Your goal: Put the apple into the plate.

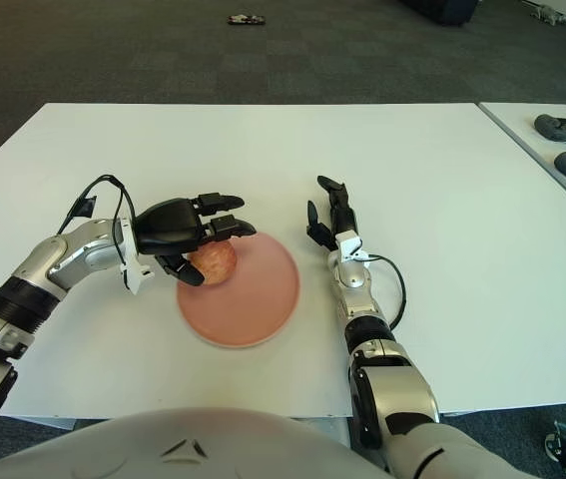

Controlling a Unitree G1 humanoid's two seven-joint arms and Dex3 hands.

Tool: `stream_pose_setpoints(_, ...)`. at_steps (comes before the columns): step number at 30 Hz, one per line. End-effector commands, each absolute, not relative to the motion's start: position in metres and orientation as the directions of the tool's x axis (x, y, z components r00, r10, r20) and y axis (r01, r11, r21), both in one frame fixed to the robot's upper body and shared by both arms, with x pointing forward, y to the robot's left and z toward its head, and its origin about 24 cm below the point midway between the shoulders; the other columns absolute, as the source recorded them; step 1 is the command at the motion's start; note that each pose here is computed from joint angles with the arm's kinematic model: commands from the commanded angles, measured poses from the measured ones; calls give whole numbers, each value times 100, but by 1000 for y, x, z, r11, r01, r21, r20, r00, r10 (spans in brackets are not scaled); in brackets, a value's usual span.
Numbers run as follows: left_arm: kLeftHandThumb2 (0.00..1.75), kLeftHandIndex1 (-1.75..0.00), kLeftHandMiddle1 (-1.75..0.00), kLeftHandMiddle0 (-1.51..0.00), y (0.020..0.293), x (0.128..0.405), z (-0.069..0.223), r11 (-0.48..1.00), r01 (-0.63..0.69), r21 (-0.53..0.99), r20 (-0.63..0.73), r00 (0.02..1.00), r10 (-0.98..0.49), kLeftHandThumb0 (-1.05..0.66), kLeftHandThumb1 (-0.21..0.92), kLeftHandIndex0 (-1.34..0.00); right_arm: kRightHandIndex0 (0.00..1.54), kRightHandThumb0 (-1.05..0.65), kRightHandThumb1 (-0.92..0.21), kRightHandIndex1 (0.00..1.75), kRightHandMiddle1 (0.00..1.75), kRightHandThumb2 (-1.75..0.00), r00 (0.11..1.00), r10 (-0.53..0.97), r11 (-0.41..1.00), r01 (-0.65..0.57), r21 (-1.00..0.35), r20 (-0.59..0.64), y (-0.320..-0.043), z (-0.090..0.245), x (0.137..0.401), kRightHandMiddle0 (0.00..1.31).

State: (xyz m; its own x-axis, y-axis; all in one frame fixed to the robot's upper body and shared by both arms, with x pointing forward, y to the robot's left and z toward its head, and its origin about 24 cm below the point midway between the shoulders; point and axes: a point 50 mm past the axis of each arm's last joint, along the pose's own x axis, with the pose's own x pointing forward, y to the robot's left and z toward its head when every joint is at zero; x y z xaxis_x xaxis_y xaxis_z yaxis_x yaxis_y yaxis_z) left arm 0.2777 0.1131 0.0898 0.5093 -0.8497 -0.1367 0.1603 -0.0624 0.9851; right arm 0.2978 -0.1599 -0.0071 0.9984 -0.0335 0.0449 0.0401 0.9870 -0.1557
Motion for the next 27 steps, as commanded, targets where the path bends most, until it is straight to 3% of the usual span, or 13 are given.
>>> stream_pose_setpoints(1,86,-17,-1,-1,116,279,92,-86,154,984,-155,516,-843,-105,92,0,28,-73,-92,1,71,-73,996,-44,986,30,-164,-82,-160,-30,284,0)
stream_pose_setpoints(16,89,-7,0,0,118,279,99,-59,134,989,-121,517,-847,-105,92,0,28,-74,-92,1,69,-73,995,-39,986,24,-162,-88,-161,-31,284,0)
stream_pose_setpoints(27,93,-15,0,0,127,287,117,121,36,992,77,587,-806,-105,92,0,25,-72,-92,0,66,-72,995,-21,991,8,-134,-94,-161,-32,284,0)
